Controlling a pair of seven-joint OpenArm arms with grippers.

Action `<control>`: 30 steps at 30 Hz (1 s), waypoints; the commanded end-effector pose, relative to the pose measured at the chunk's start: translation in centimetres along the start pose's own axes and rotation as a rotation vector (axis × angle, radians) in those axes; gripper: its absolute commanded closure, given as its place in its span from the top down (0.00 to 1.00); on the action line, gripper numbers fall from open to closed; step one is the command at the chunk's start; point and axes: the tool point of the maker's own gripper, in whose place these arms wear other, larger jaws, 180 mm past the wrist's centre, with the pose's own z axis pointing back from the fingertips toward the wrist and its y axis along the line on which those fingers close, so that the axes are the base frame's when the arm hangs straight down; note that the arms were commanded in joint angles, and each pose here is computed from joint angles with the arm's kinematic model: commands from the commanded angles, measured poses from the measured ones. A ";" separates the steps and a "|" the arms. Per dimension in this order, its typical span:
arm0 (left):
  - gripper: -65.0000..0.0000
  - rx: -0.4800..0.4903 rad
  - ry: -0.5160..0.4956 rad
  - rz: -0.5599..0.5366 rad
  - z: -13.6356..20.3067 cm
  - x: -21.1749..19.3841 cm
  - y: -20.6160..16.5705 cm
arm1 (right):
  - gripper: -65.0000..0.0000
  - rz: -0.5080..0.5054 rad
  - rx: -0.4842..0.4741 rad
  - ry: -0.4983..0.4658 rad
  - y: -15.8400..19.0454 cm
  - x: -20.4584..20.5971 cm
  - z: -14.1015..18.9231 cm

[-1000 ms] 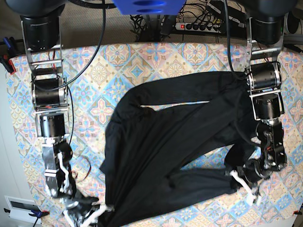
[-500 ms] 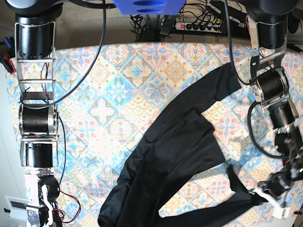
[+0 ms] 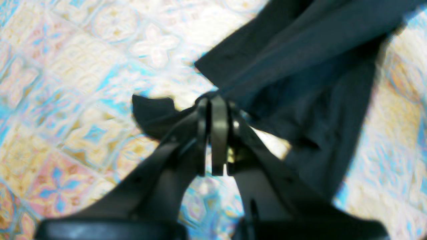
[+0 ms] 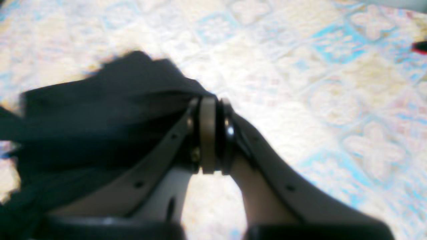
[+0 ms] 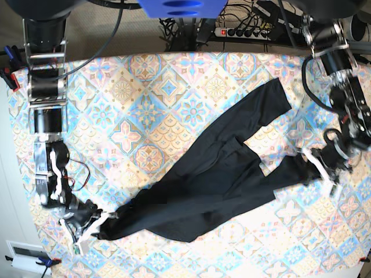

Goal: Layout the t-shirt on the table in an organized manner, then fold the t-shirt properly
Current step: 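Lift the black shirt with both grippers and shake it out, then release with the left gripper and regrasp the shirt hem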

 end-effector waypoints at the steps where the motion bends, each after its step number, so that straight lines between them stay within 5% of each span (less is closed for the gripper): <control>1: 0.00 0.009 -0.037 -0.035 1.0 0.9 -0.2 | 0.00 0.004 0.025 -0.120 0.6 3.3 1.0; 6: 0.00 -0.057 0.057 -0.101 3.1 -3.3 -4.5 | 0.00 -0.013 -0.006 -0.057 -0.3 -2.9 3.9; 18: 0.00 -0.208 0.332 0.043 5.7 -15.7 -10.4 | 0.00 -0.070 -0.093 0.009 -1.7 -11.1 10.7; 25: 0.00 -0.408 0.435 0.022 5.5 -19.1 -17.4 | 0.00 -0.104 -0.123 0.078 -2.2 -14.9 12.2; 30: 0.00 -0.431 0.458 0.057 5.7 -20.4 -19.2 | 0.00 -0.113 -0.149 0.116 -2.8 -16.7 13.1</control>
